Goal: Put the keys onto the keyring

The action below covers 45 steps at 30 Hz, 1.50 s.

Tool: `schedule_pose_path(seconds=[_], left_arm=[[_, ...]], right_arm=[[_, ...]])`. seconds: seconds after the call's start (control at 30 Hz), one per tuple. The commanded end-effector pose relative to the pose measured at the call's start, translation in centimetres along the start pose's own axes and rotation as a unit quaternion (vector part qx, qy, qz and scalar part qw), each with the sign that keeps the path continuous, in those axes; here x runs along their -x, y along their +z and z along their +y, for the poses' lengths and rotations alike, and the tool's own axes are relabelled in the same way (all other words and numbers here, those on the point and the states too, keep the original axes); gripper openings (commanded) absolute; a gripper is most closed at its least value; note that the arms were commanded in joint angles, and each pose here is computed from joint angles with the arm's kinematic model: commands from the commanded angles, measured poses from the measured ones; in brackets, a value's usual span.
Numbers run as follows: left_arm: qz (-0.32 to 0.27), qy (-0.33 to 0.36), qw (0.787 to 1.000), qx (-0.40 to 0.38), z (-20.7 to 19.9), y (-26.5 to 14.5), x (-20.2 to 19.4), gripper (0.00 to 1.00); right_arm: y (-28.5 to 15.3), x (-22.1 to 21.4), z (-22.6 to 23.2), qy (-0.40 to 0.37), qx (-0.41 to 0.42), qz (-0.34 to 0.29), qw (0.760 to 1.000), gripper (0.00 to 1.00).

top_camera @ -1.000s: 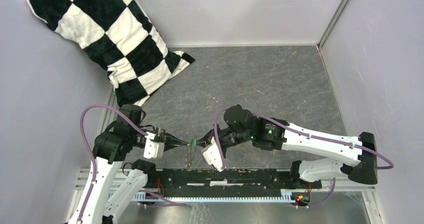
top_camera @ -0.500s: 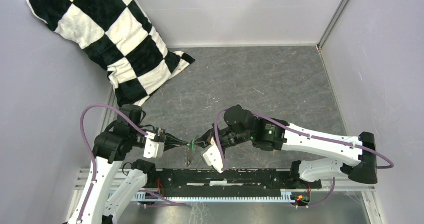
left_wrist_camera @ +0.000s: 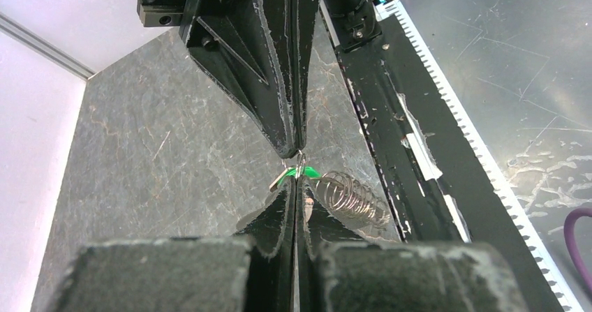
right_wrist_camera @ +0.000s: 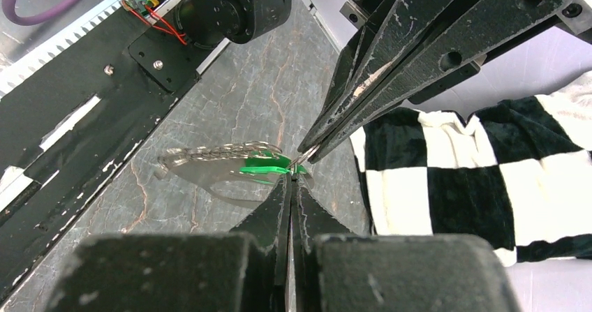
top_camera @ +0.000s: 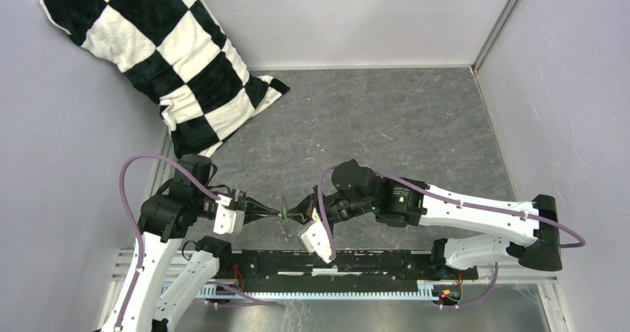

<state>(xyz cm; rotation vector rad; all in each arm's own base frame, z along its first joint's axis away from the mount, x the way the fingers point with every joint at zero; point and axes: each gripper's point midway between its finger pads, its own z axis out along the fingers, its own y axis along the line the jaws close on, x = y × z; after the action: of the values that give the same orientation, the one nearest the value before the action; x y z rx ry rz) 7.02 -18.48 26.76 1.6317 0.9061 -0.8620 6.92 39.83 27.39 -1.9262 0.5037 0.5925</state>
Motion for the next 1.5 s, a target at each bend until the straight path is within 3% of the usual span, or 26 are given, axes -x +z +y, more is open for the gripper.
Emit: schedule_pose_path(seconds=[0.0,1.47], left_arm=[[-0.023,-0.009,1.000,-0.006,0.1,0.0,1.5,0.02],[-0.020,-0.013,1.000,0.000,0.6,0.0,1.5,0.02]], right_arm=[[-0.9,2.6,-2.6,-0.035,-0.039,-0.023,0.998,0.01],[0.1,4.1,-3.2,-0.054,-0.048,-0.036,0.997,0.01]])
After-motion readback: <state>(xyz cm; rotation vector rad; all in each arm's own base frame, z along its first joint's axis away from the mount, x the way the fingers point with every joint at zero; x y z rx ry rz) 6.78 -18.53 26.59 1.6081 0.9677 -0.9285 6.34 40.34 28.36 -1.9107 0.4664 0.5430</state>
